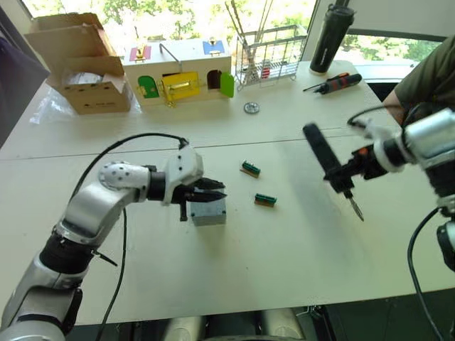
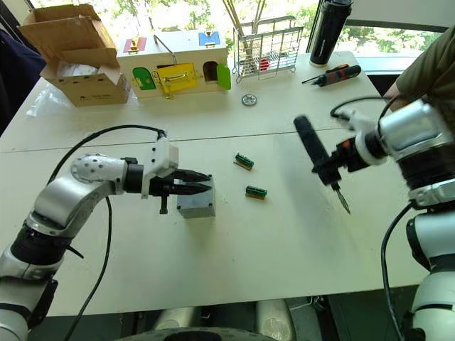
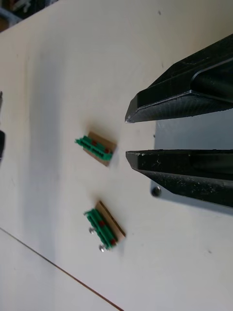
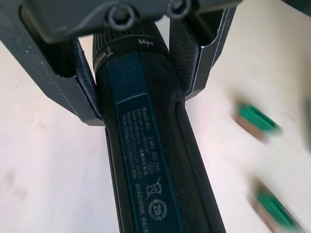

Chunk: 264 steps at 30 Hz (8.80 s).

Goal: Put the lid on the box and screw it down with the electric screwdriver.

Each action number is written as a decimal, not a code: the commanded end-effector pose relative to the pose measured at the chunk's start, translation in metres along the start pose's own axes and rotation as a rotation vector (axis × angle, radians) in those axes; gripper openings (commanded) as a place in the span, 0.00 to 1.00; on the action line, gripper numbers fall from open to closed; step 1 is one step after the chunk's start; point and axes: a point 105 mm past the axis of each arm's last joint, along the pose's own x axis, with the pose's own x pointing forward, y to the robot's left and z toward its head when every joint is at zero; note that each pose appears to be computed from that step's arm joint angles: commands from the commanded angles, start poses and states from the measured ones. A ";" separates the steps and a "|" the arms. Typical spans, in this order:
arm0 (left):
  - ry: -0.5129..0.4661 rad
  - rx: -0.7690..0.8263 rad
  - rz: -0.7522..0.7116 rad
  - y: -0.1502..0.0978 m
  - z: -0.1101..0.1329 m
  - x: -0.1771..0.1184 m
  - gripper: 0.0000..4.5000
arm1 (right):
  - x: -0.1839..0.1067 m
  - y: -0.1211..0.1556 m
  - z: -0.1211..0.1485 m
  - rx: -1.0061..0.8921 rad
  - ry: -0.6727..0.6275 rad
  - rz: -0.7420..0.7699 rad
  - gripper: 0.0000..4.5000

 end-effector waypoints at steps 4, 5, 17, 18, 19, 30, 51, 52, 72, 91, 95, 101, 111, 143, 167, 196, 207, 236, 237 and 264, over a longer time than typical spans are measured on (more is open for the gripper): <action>-0.012 0.006 0.046 0.018 0.006 -0.016 0.20 | -0.046 0.092 0.066 -0.255 -0.664 0.278 0.40; -0.005 -0.001 0.045 0.017 0.005 -0.017 0.20 | -0.051 0.106 0.071 -0.287 -0.804 0.300 0.40; 0.088 -0.059 0.112 0.013 -0.011 -0.029 0.20 | 0.003 0.188 0.056 -0.287 -1.107 0.459 0.40; 0.090 -0.063 0.111 0.011 -0.011 -0.030 0.20 | 0.009 0.192 0.053 -0.299 -1.109 0.462 0.40; 0.090 -0.066 0.114 0.010 -0.012 -0.031 0.31 | 0.013 0.195 0.051 -0.301 -1.112 0.469 0.40; 0.119 -0.064 0.132 0.003 -0.022 -0.023 0.80 | 0.054 0.219 0.030 -0.353 -1.068 0.499 0.40; 0.106 -0.082 0.089 -0.008 -0.023 -0.018 0.52 | 0.067 0.209 0.025 -0.351 -1.070 0.420 0.40; 0.114 -0.082 0.087 -0.008 -0.026 -0.018 0.52 | 0.067 0.209 0.025 -0.350 -1.069 0.420 0.40; 0.141 -0.074 0.072 -0.015 -0.034 -0.010 0.52 | 0.066 0.214 0.025 -0.341 -1.069 0.444 0.40; 0.144 -0.074 0.076 -0.014 -0.036 -0.010 0.52 | 0.056 0.223 0.030 -0.376 -1.096 0.457 0.40; 0.141 -0.075 0.076 -0.013 -0.035 -0.009 0.52 | 0.059 0.222 0.028 -0.381 -1.082 0.454 0.40; 0.138 -0.075 0.079 -0.013 -0.035 -0.009 0.52 | 0.067 0.218 0.024 -0.367 -1.061 0.443 0.40; 0.140 -0.075 0.083 -0.013 -0.035 -0.010 0.52 | 0.082 0.211 0.018 -0.383 -1.034 0.403 0.40; 0.162 -0.102 0.091 -0.015 -0.048 -0.011 0.52 | 0.138 0.218 -0.024 -0.478 -0.859 0.425 0.40; 0.160 -0.102 0.090 -0.015 -0.047 -0.009 0.52 | 0.158 0.200 -0.028 -0.384 -0.803 0.371 0.40; 0.156 -0.102 0.079 -0.016 -0.049 -0.002 0.52 | 0.090 0.212 0.024 -0.436 -1.017 0.354 0.40; 0.089 -0.134 0.102 -0.012 -0.044 0.004 0.52 | 0.016 0.206 0.060 -0.407 -1.094 0.349 0.40; -0.014 0.119 -0.178 -0.045 0.021 0.018 0.52 | 0.004 -0.020 -0.066 0.214 0.082 -0.118 0.40; -0.013 0.117 -0.177 -0.046 0.020 0.018 0.52 | 0.006 -0.021 -0.068 0.217 0.097 -0.120 0.40; -0.011 0.037 -0.018 -0.031 0.007 0.011 0.51 | 0.010 -0.026 -0.049 0.079 0.146 -0.132 0.99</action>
